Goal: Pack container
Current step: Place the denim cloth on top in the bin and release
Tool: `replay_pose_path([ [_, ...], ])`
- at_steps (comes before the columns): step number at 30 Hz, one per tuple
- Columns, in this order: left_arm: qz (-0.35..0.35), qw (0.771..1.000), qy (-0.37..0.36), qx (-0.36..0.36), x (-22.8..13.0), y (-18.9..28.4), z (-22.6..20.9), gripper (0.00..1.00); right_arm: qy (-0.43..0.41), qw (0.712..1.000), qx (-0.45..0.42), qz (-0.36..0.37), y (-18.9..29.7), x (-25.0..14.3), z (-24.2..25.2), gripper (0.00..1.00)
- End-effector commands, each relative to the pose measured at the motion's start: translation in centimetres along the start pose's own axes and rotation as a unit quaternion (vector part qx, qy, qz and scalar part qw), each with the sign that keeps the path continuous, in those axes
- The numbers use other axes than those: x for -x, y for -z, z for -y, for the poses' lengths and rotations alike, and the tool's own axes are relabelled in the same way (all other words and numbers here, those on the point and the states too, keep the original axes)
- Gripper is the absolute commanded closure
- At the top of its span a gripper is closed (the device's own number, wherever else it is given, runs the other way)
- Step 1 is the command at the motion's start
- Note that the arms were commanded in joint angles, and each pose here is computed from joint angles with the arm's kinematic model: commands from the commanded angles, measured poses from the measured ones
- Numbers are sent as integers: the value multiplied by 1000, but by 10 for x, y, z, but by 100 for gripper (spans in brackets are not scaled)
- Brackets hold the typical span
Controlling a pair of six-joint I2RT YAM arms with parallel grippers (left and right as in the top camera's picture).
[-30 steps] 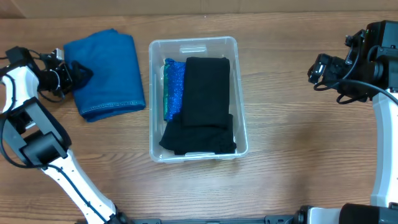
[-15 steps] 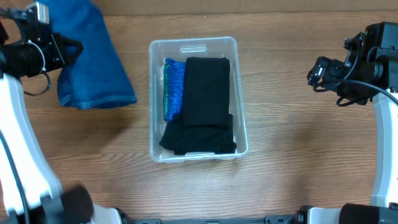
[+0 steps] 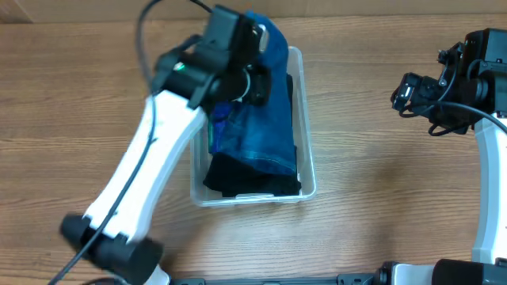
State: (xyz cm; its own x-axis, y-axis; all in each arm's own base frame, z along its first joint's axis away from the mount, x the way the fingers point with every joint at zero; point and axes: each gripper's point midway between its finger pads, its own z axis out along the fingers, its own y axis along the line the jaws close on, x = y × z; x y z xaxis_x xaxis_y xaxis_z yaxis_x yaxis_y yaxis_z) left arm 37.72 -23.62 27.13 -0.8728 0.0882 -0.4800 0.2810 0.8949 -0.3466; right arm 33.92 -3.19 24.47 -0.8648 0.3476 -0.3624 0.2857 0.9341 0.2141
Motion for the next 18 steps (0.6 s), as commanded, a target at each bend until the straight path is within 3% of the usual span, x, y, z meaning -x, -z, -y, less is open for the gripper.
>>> replay_pose_path([
  [1, -11, 998, -13, -58, 6, -15, 22, 96, 2, 1000, 4, 7, 3, 1, -1, 0],
  [5, -52, 997, -18, -45, -7, -44, 11, 96, 3, 1000, 4, 7, 3, 2, -1, 0],
  [9, -74, 991, -4, 108, -20, -38, -52, 93, 3, 1000, 4, 7, 3, 2, -1, 0],
  [11, -86, 974, -1, 207, -27, -23, -93, 53, 3, 1000, 4, 7, 3, 2, -2, 0],
  [12, -91, 968, -1, 236, -29, -17, -106, 0, 3, 1000, 4, 7, 3, 2, -2, 0],
  [15, -112, 953, -18, 280, -35, -3, -127, 0, 3, 1000, 4, 7, 3, 1, -1, 0],
  [18, -80, 958, -19, 276, -19, 8, -121, 0, 3, 1000, 4, 7, 3, 2, -1, 0],
])
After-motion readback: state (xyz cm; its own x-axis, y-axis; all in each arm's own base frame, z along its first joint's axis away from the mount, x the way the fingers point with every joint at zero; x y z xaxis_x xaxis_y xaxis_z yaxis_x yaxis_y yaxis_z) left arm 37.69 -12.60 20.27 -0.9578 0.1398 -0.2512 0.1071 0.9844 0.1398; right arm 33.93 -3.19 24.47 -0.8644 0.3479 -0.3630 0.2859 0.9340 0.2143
